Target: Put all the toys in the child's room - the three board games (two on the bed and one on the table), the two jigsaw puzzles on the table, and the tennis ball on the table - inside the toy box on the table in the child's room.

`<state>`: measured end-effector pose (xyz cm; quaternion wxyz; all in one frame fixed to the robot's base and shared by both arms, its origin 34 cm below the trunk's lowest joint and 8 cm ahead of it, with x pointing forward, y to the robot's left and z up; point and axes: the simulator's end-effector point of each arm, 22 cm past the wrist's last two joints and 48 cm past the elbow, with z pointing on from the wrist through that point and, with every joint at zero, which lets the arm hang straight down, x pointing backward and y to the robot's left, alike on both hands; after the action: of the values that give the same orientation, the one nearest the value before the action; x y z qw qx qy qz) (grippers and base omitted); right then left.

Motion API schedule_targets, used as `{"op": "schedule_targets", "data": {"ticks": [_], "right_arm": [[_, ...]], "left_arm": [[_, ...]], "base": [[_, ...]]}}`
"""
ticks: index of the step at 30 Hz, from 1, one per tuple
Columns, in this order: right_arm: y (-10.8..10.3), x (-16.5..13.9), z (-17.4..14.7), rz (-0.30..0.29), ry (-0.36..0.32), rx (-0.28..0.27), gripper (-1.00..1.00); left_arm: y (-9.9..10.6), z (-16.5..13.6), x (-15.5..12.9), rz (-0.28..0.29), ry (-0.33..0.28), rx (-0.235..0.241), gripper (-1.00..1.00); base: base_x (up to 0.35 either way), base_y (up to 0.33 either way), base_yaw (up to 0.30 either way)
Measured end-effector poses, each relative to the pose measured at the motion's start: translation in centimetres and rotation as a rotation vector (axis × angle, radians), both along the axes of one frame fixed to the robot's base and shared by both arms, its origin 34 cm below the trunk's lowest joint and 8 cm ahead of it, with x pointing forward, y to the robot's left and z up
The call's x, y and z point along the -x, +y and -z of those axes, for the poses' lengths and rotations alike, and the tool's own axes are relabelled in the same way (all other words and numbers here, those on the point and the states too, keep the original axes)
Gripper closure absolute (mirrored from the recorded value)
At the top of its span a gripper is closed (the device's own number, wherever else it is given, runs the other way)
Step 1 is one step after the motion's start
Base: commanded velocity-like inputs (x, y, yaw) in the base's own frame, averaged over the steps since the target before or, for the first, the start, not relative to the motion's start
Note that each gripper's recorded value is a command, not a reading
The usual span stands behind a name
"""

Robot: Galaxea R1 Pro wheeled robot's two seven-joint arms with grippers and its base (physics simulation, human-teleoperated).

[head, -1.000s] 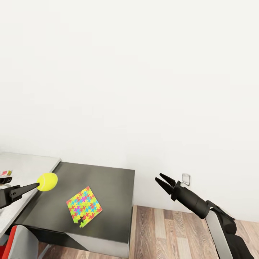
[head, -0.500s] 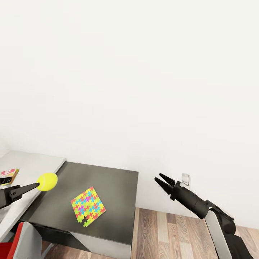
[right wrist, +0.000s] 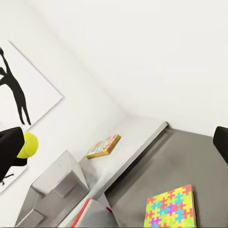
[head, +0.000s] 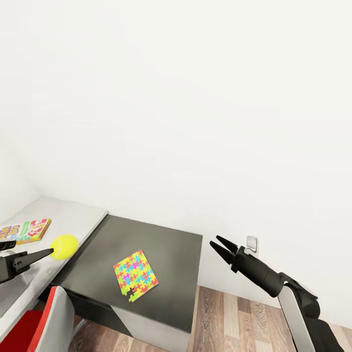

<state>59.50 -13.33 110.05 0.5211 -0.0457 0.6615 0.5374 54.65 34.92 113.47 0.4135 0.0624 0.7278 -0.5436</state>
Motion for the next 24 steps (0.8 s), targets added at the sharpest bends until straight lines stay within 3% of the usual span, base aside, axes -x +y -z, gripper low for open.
{"op": "schedule_targets", "data": {"ticks": [16,24], "right_arm": [[-0.16,0.1,-0.53,0.001,-0.011,0.003,-1.0],[-0.4,0.1,-0.61,0.004,-0.013,0.006,-1.0]], "left_arm": [[0.03,-0.55,0.16,0.0,-0.012,-0.001,1.0],[0.04,-0.63,0.18,0.0,-0.014,-0.002,1.0]], "base": [[0.0,0.07,0.256],[0.0,0.135,0.07]]}}
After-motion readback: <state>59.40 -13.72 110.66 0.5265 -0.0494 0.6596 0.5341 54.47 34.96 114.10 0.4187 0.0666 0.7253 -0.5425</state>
